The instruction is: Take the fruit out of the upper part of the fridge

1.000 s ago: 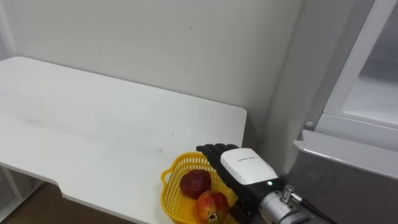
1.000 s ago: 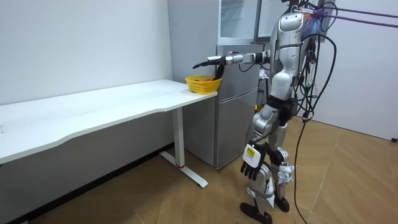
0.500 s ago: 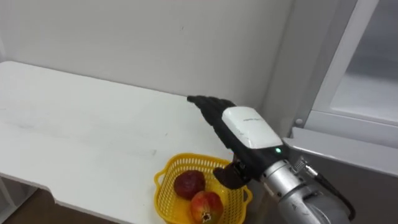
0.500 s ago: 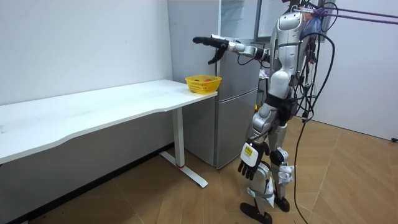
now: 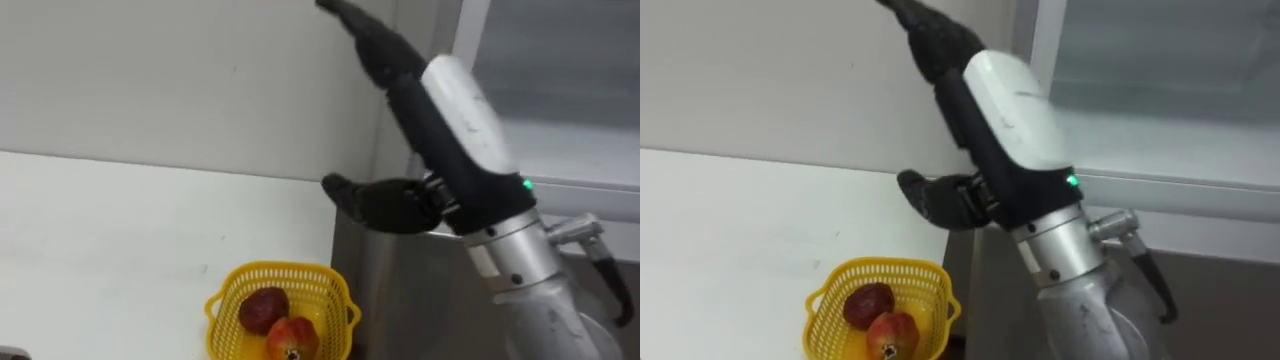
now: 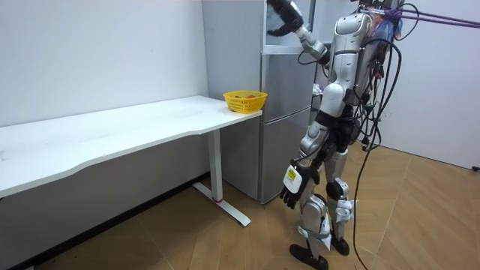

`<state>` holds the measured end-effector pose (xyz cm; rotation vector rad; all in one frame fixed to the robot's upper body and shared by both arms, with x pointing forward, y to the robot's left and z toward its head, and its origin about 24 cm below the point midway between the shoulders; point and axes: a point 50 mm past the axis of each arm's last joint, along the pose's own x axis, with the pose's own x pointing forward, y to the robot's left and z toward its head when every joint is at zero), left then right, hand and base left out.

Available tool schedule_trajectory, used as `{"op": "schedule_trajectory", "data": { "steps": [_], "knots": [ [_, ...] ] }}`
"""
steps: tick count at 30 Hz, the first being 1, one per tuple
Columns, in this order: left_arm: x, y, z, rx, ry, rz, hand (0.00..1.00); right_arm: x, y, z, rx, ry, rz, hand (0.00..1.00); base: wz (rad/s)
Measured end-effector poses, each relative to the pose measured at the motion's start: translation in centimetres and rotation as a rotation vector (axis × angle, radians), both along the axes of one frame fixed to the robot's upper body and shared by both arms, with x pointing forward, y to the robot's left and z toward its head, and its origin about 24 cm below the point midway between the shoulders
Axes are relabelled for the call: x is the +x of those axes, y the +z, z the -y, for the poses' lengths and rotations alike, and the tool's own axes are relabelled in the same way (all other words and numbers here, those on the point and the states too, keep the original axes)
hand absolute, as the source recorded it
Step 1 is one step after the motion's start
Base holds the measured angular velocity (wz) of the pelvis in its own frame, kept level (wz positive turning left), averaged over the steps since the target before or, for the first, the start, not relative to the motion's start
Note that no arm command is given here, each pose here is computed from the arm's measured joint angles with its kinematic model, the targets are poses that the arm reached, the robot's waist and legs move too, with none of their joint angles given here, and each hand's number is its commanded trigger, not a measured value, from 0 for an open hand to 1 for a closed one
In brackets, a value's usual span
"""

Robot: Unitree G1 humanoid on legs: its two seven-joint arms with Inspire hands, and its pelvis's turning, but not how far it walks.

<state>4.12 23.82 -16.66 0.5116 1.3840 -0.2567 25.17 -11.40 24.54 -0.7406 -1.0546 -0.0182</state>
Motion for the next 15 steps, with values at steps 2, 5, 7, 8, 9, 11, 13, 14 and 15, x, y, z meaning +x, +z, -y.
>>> {"op": "schedule_trajectory", "data": {
  "steps": [2,5,7,8,9,11,13,14,15],
  "knots": [
    [-0.1,-0.1,0.1,-0.003,0.001,-0.005,0.0,-0.7,0.5,0.2,0.043,0.024,0.037,0.0,-0.11],
    [-0.3,-0.1,0.1,-0.003,0.005,-0.011,0.0,-1.8,0.6,0.6,0.09,0.045,0.08,0.0,0.0],
    [-0.9,-0.1,0.0,-0.003,0.034,-0.014,0.0,-2.1,0.8,1.7,0.129,0.007,0.106,0.0,-0.03],
    [-1.0,-0.1,-0.1,-0.003,0.048,-0.014,0.0,-2.2,0.8,2.2,0.145,-0.01,0.112,0.0,-0.14],
    [-1.3,-0.1,-0.1,-0.003,0.065,-0.018,0.0,-2.3,0.7,3.0,0.181,-0.036,0.122,0.0,-0.13],
    [-2.0,-0.1,-0.1,-0.003,0.087,-0.024,0.0,-2.6,0.3,4.1,0.236,-0.063,0.129,0.0,-0.09],
    [-3.3,-0.2,-0.2,0.003,0.113,-0.044,0.0,-2.9,-0.7,5.7,0.307,-0.111,0.102,0.0,-0.06],
    [-3.5,-0.2,-0.2,0.006,0.118,-0.049,0.0,-3.0,-1.0,6.1,0.316,-0.131,0.096,0.0,-0.04],
    [-4.1,-0.2,-0.2,0.005,0.142,-0.054,0.0,-3.2,-1.4,6.9,0.326,-0.171,0.09,0.0,-0.04]
  ]
}}
